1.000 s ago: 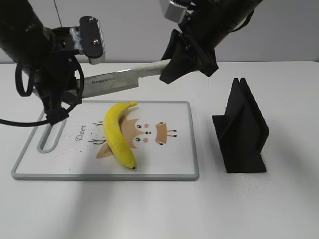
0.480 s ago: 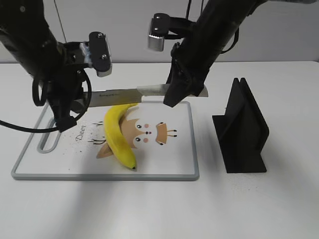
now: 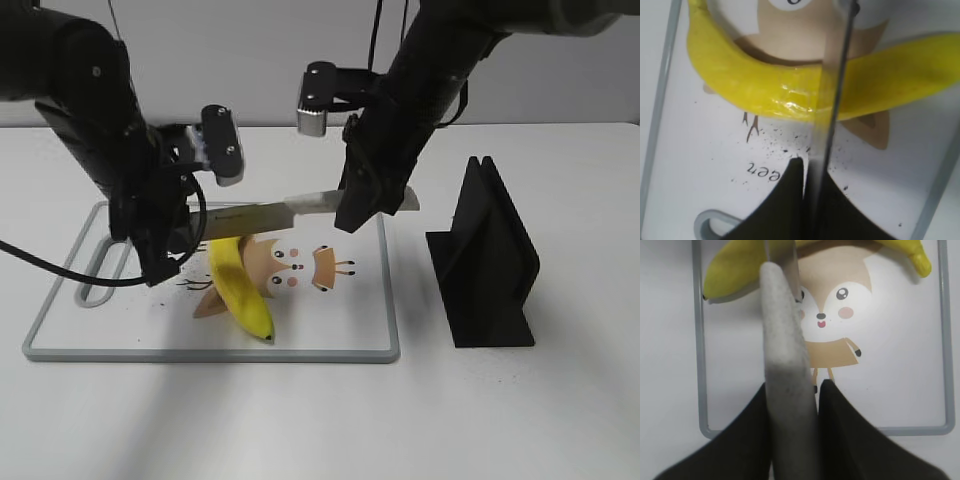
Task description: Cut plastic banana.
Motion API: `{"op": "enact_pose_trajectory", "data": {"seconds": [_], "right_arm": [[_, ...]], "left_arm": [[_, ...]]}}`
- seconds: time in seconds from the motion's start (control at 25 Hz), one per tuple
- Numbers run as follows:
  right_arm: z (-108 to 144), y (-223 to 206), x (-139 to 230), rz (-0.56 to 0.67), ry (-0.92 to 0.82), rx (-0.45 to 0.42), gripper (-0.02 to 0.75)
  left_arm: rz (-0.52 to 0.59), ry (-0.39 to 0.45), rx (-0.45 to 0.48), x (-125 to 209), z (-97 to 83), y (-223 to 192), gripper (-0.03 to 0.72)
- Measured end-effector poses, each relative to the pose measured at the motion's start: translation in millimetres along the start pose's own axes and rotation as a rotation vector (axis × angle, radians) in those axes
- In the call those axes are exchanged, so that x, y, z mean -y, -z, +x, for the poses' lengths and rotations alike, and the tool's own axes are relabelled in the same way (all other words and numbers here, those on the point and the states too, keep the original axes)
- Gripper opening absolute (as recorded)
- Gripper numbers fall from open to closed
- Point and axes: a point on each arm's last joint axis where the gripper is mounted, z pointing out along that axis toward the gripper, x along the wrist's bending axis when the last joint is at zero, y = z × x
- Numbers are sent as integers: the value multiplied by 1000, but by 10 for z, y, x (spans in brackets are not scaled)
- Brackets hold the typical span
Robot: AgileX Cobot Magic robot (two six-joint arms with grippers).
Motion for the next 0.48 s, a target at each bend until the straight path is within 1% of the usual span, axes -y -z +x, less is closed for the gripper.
{"op": "enact_pose_trajectory", "data": {"seconds": [0.12, 0.28, 0.48], "right_arm": [[-31, -109, 39, 21, -2, -5, 225], [-83, -197, 67, 29, 0, 19, 228], [-109, -364, 120, 48, -11, -6, 228]], "left_arm": [[-4, 21, 20, -5, -1, -142, -18], [-7, 39, 19, 6, 22, -306, -18], [6, 51, 51, 18, 16, -455, -18]]}}
